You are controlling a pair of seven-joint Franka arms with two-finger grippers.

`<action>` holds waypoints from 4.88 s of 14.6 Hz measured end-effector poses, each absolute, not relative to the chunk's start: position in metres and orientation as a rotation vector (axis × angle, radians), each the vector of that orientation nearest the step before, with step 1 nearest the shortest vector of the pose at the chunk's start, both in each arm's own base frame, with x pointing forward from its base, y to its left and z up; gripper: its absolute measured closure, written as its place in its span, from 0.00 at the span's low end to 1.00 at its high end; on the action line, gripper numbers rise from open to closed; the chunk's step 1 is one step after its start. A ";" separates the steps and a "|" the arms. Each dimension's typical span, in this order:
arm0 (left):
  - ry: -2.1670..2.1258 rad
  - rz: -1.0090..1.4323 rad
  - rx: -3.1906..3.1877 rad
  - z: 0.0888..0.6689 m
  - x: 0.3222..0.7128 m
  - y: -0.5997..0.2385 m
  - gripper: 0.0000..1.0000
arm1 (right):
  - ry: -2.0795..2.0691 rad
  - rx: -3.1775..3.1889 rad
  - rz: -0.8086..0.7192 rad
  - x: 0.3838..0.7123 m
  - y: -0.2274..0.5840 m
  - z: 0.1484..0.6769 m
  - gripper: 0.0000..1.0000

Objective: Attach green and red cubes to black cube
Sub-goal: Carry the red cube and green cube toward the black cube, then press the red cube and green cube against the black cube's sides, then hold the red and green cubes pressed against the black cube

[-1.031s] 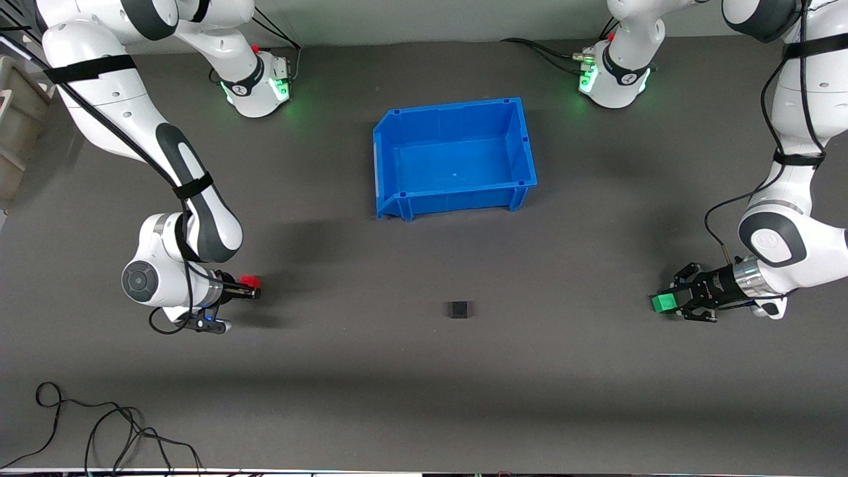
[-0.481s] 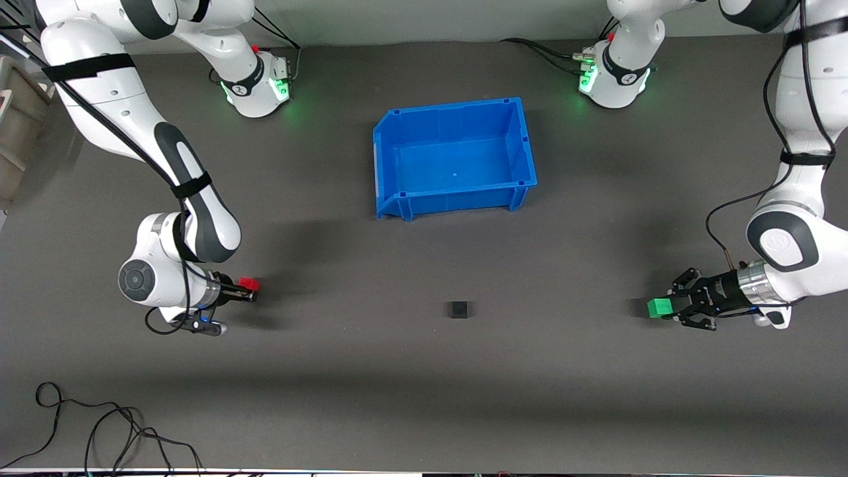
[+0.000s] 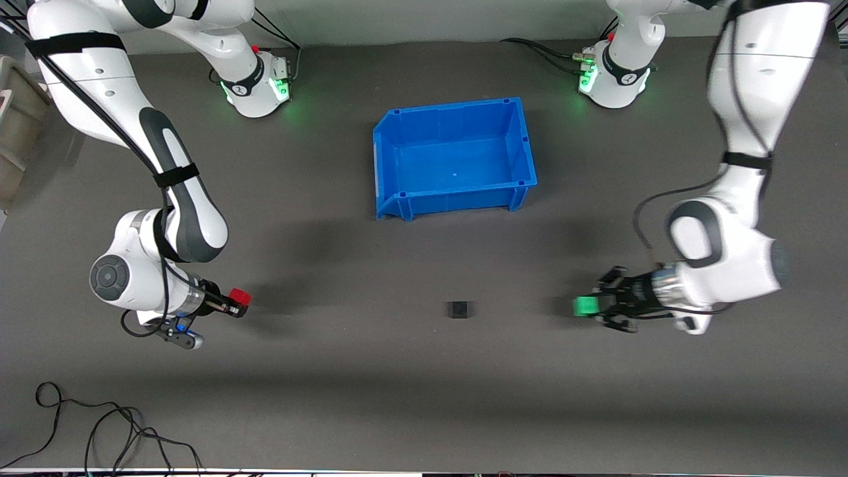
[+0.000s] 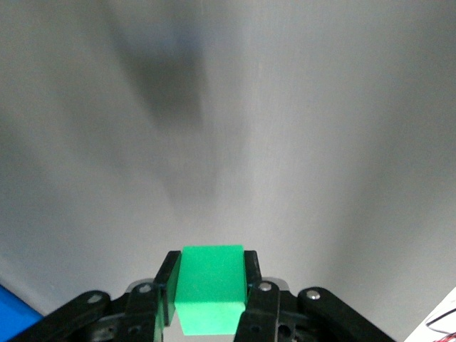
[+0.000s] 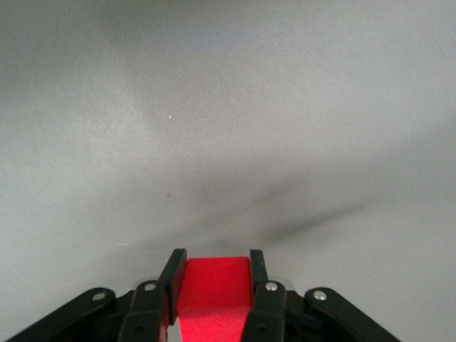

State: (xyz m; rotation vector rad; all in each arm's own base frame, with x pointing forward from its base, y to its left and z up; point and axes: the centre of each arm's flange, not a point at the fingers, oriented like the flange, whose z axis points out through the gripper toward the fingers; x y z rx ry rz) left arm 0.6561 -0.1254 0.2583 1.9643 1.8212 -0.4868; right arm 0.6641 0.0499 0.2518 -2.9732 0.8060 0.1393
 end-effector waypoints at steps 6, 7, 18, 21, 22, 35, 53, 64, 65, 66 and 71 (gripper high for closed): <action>1.720 -0.521 2.084 0.227 0.648 -0.240 0.60 | 1.644 -2.614 0.134 0.675 0.146 0.292 0.60; 1.711 -0.512 2.092 0.220 0.647 -0.250 0.60 | 1.778 -2.521 0.126 0.677 0.163 0.296 0.60; 1.737 -0.489 2.074 0.175 0.654 -0.306 0.60 | 2.322 -2.046 0.188 0.674 0.296 0.253 0.60; 1.779 -0.483 2.035 0.170 0.658 -0.308 0.60 | 2.344 -1.988 0.205 0.671 0.318 0.260 0.60; 1.800 -0.481 2.015 0.170 0.660 -0.309 0.60 | 2.346 -1.972 0.202 0.671 0.324 0.260 0.60; 1.845 -0.452 1.980 0.171 0.660 -0.330 0.60 | 2.345 -1.956 0.201 0.674 0.332 0.258 0.60; 1.928 -0.527 1.949 0.223 0.667 -0.370 0.60 | 2.365 -1.864 0.257 0.642 0.403 0.228 0.60; 1.915 -0.548 1.979 0.222 0.651 -0.395 0.60 | 2.355 -1.877 0.257 0.634 0.418 0.228 0.60; 1.912 -0.549 1.982 0.222 0.650 -0.397 0.60 | 2.355 -1.879 0.257 0.633 0.418 0.228 0.60; 1.910 -0.550 1.985 0.222 0.649 -0.399 0.60 | 2.355 -1.881 0.258 0.633 0.419 0.227 0.60; 1.907 -0.552 1.992 0.221 0.647 -0.402 0.60 | 2.382 -1.854 0.258 0.633 0.418 0.225 0.60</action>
